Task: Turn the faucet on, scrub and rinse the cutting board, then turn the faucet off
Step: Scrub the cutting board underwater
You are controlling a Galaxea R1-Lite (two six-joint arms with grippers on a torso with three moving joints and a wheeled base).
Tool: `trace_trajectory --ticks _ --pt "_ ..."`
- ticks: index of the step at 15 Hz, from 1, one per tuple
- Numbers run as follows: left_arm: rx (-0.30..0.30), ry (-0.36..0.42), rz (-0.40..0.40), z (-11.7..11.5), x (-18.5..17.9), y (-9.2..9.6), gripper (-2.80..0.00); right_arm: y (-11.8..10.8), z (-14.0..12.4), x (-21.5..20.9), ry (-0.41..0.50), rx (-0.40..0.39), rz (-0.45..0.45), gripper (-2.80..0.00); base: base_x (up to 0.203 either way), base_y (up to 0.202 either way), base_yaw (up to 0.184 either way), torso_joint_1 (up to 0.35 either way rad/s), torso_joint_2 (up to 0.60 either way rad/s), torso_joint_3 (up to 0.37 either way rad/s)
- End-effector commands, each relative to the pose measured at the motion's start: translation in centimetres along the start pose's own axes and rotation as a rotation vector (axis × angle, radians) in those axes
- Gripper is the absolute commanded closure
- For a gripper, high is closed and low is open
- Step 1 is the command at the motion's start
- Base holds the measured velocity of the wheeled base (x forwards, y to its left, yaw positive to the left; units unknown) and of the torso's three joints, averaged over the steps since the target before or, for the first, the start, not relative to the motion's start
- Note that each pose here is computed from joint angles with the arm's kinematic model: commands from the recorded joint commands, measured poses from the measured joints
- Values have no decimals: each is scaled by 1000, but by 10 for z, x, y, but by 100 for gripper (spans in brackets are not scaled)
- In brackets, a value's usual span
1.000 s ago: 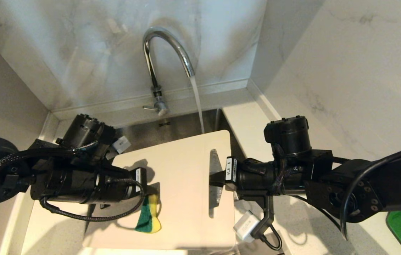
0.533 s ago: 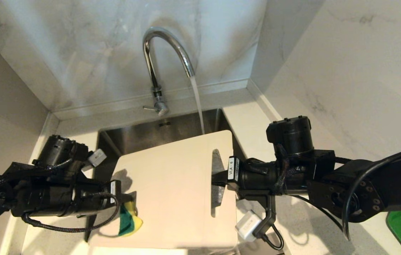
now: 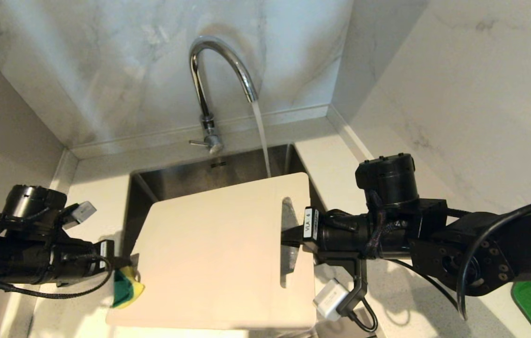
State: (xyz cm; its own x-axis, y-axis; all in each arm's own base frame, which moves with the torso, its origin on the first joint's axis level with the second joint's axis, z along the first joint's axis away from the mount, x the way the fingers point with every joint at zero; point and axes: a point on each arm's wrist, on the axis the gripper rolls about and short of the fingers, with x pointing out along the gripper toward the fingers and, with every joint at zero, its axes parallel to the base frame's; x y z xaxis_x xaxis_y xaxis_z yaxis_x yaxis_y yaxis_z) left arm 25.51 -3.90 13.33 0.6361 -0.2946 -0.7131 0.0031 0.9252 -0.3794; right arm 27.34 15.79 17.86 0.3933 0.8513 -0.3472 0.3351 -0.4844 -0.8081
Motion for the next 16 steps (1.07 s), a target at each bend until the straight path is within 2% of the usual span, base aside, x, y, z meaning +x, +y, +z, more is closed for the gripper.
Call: trace_trajectory --ticks 1,4,9,11,12,14,16 --pt "-13 -24 32 2 -6 18 0 0 1 -1 -1 -13 -1 0 0 0 0 0 0 0" --pt "-22 -59 3 8 -15 23 0 -1 1 -3 2 -15 -2 0 0 0 0 0 0 0" --pt "9 -165 -108 28 -42 -13 0 0 2 -3 0 -8 -2 0 0 0 0 0 0 0" --pt "2 -180 -159 36 -60 -33 0 -1 1 -2 1 -8 -3 0 0 0 0 0 0 0" --pt "2 -173 -203 38 -71 -49 0 -2 0 -3 5 -11 -6 0 0 0 0 0 0 0" --pt "14 -132 -317 37 -97 -90 0 -3 0 -4 7 -12 -8 0 0 0 0 0 0 0" --pt "41 -47 -421 25 -117 -129 0 -8 -2 -7 18 -3 -20 0 0 0 0 0 0 0"
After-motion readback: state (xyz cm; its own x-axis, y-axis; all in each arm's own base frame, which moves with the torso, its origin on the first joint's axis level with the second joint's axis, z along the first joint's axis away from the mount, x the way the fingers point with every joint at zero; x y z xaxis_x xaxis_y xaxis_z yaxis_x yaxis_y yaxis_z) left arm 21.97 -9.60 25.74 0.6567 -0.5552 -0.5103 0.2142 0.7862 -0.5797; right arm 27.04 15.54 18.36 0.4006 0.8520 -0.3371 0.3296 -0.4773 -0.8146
